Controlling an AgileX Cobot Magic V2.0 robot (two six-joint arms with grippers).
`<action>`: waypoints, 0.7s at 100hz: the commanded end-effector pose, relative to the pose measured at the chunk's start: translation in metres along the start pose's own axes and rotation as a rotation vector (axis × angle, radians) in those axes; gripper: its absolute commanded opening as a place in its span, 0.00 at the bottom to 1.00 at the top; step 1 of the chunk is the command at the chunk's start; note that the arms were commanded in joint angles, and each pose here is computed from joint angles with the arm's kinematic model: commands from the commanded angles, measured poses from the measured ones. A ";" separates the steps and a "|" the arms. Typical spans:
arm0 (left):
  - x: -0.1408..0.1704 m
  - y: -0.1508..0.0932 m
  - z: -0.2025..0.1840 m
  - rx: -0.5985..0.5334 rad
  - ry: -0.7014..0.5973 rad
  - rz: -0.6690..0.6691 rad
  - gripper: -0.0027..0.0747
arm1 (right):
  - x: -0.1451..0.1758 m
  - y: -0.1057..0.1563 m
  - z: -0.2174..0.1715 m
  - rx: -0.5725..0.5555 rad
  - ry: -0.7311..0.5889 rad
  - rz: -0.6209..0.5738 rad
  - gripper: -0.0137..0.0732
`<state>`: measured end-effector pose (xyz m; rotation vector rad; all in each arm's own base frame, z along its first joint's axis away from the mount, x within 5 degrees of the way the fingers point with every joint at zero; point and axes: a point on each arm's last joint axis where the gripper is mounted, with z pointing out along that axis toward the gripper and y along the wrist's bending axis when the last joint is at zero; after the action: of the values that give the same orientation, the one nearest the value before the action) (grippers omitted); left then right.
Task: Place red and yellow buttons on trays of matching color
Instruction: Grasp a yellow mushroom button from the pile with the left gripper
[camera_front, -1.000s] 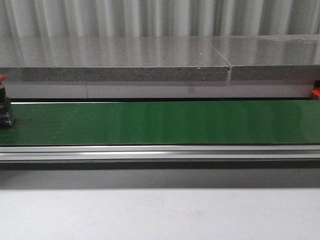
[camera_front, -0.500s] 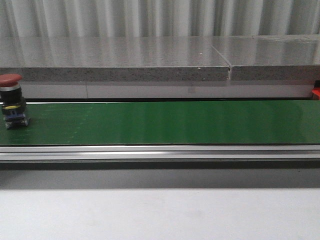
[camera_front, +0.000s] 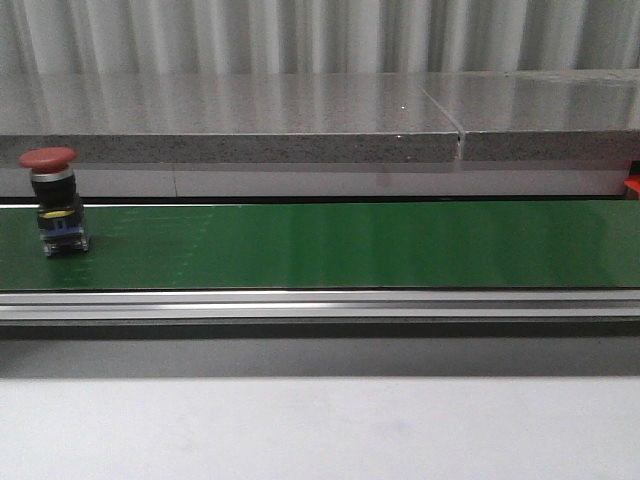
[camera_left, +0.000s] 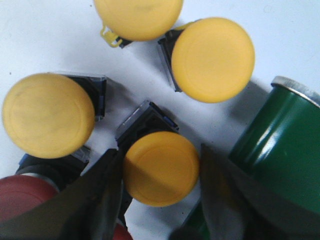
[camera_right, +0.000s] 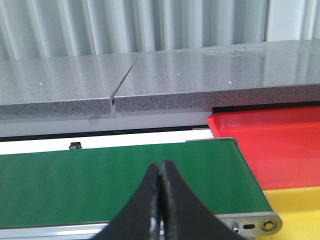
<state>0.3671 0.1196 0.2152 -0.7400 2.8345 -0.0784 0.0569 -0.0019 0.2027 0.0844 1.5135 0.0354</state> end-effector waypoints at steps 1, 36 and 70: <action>-0.006 -0.003 -0.027 0.025 -0.099 -0.014 0.37 | -0.014 0.001 -0.002 -0.010 -0.106 -0.006 0.08; 0.006 -0.005 -0.081 0.045 -0.202 0.039 0.37 | -0.014 0.001 -0.002 -0.010 -0.106 -0.006 0.08; 0.040 -0.024 -0.135 0.080 -0.284 0.159 0.37 | -0.014 0.001 -0.002 -0.010 -0.106 -0.006 0.08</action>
<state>0.3238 0.0924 0.3160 -0.5307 2.6723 -0.0418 0.0569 -0.0019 0.2027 0.0844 1.5135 0.0354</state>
